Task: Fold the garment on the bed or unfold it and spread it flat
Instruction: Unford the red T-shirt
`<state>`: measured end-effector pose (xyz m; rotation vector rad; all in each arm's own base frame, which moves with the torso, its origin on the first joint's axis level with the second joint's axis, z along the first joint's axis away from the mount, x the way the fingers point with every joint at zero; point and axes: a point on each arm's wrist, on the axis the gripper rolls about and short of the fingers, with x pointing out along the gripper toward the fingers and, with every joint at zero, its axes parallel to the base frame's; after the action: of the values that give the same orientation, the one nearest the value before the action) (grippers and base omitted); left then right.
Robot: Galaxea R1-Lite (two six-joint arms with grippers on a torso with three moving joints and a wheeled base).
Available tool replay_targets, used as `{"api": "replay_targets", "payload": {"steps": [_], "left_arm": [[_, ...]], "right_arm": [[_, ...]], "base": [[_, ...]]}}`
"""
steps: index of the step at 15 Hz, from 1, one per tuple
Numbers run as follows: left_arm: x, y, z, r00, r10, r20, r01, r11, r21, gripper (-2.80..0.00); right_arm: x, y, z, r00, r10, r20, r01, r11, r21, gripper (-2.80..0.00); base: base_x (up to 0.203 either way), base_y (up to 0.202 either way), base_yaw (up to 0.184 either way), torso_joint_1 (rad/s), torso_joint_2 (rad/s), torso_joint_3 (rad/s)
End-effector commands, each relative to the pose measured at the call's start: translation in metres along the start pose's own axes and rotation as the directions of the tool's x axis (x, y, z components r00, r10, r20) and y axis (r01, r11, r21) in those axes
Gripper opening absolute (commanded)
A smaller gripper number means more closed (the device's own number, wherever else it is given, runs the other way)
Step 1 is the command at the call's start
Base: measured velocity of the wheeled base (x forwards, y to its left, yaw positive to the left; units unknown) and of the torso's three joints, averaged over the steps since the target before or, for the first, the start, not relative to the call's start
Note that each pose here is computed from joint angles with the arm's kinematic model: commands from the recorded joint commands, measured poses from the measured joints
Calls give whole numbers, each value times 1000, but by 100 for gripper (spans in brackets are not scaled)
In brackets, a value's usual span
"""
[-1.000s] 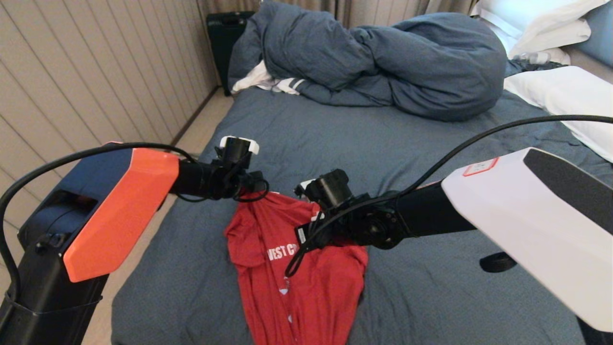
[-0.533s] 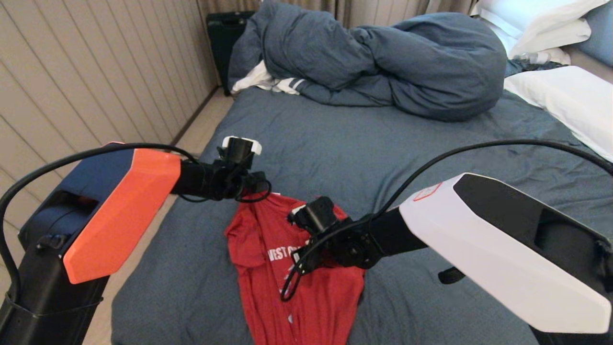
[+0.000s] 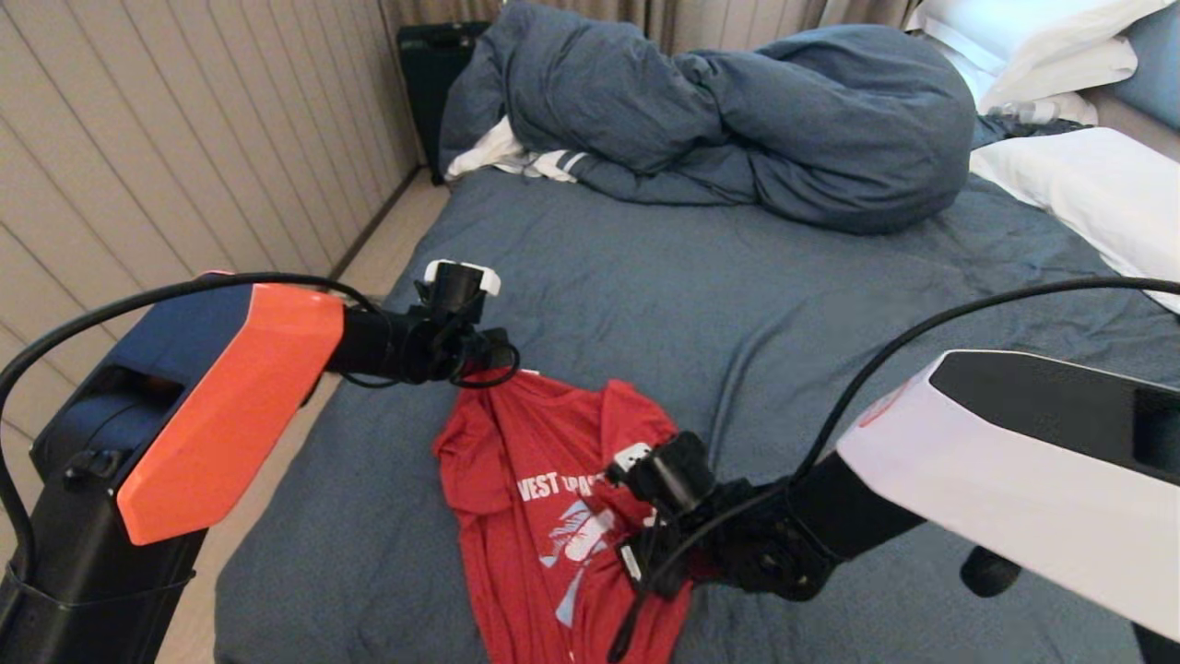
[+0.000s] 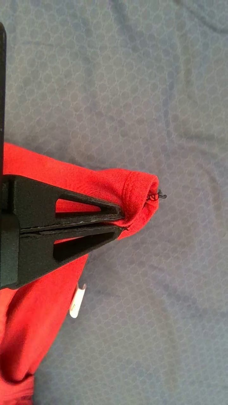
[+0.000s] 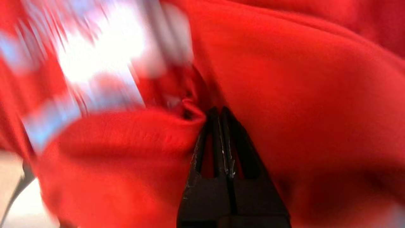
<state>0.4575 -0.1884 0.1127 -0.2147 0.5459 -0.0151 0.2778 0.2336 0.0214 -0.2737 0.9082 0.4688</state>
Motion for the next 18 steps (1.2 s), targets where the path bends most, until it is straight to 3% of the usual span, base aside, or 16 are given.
{"api": "replay_targets", "payload": {"steps": [1, 7, 10, 13, 15, 18], "left_arm": [[-1, 0, 1, 1000, 1, 5, -1, 1000, -3, -280], [-1, 0, 1, 1000, 1, 5, -1, 1000, -3, -280], [-1, 0, 1, 1000, 1, 5, -1, 1000, -3, -280], [-1, 0, 1, 1000, 1, 5, -1, 1000, -3, -280], [-2, 0, 2, 1000, -1, 6, 1, 1000, -5, -280], [-4, 0, 3, 1000, -2, 7, 2, 1000, -6, -280]], "right_arm": [[-26, -8, -15, 1000, -5, 13, 4, 1000, 9, -280], [-89, -32, -115, 998, -23, -65, 24, 1000, 8, -280], [-108, -44, -150, 998, -39, -54, 41, 999, 33, -280], [-108, -48, -133, 994, -46, 94, 39, 996, 77, -280], [-105, -47, -120, 988, -44, 146, 33, 996, 78, -280], [-96, -43, -69, 956, -37, 291, 12, 996, 88, -280]], "base": [[0, 0, 0, 0, 0, 0], [0, 0, 0, 0, 0, 0], [0, 0, 0, 0, 0, 0], [0, 0, 0, 0, 0, 0], [0, 0, 0, 0, 0, 0], [0, 0, 0, 0, 0, 0]]}}
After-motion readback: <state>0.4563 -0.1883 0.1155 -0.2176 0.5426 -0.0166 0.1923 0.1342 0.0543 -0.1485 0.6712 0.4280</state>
